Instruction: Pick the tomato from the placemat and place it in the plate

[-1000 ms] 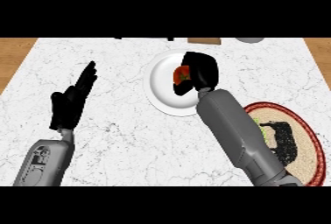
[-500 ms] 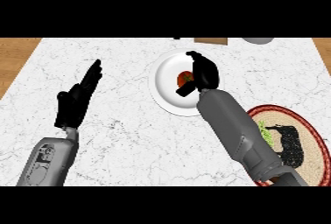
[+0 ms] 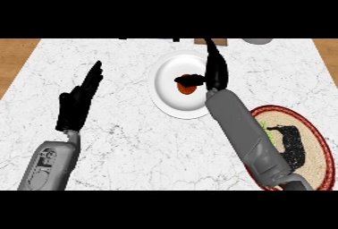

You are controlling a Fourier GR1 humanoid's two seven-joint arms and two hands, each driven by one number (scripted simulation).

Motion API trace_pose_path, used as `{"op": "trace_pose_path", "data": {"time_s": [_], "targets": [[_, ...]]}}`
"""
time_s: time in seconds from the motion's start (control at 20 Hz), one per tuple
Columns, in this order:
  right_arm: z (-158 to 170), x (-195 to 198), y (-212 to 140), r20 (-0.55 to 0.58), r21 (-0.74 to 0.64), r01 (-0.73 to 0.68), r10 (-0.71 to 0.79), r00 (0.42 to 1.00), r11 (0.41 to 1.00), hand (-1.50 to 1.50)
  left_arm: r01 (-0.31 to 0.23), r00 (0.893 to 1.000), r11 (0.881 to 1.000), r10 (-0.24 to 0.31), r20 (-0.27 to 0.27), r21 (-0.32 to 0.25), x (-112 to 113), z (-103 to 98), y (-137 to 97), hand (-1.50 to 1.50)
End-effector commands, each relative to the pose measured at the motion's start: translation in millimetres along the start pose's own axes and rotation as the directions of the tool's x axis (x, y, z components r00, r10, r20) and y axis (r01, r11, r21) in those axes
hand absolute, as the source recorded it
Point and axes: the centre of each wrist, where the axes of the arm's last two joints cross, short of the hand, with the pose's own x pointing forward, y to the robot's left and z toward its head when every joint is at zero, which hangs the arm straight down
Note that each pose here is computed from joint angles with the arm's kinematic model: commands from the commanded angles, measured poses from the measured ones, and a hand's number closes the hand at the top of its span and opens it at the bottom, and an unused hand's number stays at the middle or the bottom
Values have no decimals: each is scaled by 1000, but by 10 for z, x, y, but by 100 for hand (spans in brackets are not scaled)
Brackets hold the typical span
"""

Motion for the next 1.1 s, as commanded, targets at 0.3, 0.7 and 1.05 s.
{"op": "trace_pose_path", "data": {"time_s": [0.3, 0.7, 1.05], "targets": [[-41, -449, -605, -17, -181, 185, -191, 981, 966, -150, -11, 1000, 998, 13, -27, 62, -187, 146, 271, 0], [371, -1230, -1189, -26, -134, 179, -184, 983, 975, -150, 9, 999, 999, -6, -50, 43, -225, 116, 155, 0], [355, -1270, -1879, -24, -125, 179, -184, 983, 976, -150, 10, 999, 998, -8, -36, 58, -28, 226, 295, 0]]}}
